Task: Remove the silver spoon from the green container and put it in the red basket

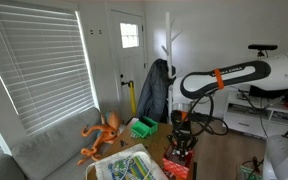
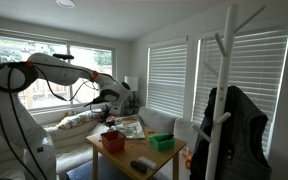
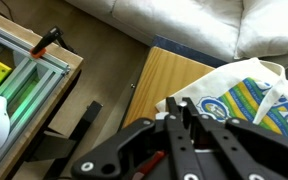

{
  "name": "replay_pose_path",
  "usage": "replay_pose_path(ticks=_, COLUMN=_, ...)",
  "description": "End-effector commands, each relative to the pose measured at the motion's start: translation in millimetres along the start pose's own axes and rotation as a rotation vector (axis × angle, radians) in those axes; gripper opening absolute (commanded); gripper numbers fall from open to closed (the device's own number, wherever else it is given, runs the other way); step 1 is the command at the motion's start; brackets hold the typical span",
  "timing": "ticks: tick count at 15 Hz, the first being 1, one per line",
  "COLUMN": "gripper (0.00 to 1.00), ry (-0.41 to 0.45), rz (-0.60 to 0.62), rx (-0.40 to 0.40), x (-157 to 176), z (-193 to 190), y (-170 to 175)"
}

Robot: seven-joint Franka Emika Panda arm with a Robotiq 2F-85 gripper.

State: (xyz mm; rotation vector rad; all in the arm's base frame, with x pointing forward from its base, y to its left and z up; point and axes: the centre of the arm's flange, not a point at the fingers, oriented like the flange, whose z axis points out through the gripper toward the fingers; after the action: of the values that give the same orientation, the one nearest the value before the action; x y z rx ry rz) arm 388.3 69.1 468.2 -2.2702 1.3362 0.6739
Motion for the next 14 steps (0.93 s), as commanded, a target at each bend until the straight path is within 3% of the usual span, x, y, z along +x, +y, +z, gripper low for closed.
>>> replay_pose_path(ticks=1, gripper=0.03, ry=-0.048, rz=0.015, rx=-0.062, x=-1.3, z=2.7, y=-0.4)
replay_pose_path(ticks=5, gripper=0.03, ry=-0.064, rz=0.008, rx=-0.171, x=4.9, z=19.0, y=4.7)
replay_pose_path(ticks=7, gripper=0.03, ry=-0.060, rz=0.027, rx=-0.190, x=9.7, z=23.9, y=5.4)
replay_pose_path(ticks=12, gripper=0.03, ry=0.053, rz=0.039, rx=-0.191, x=32.0, z=24.1, y=2.0)
replay_pose_path(ticks=13, gripper=0.31, ry=0.054, rz=0.024, rx=-0.212, x=33.4, z=25.4, y=0.3)
replay_pose_path(ticks=14, gripper=0.36, ry=0.052, rz=0.015, rx=-0.220, x=35.1, z=26.2, y=-0.6)
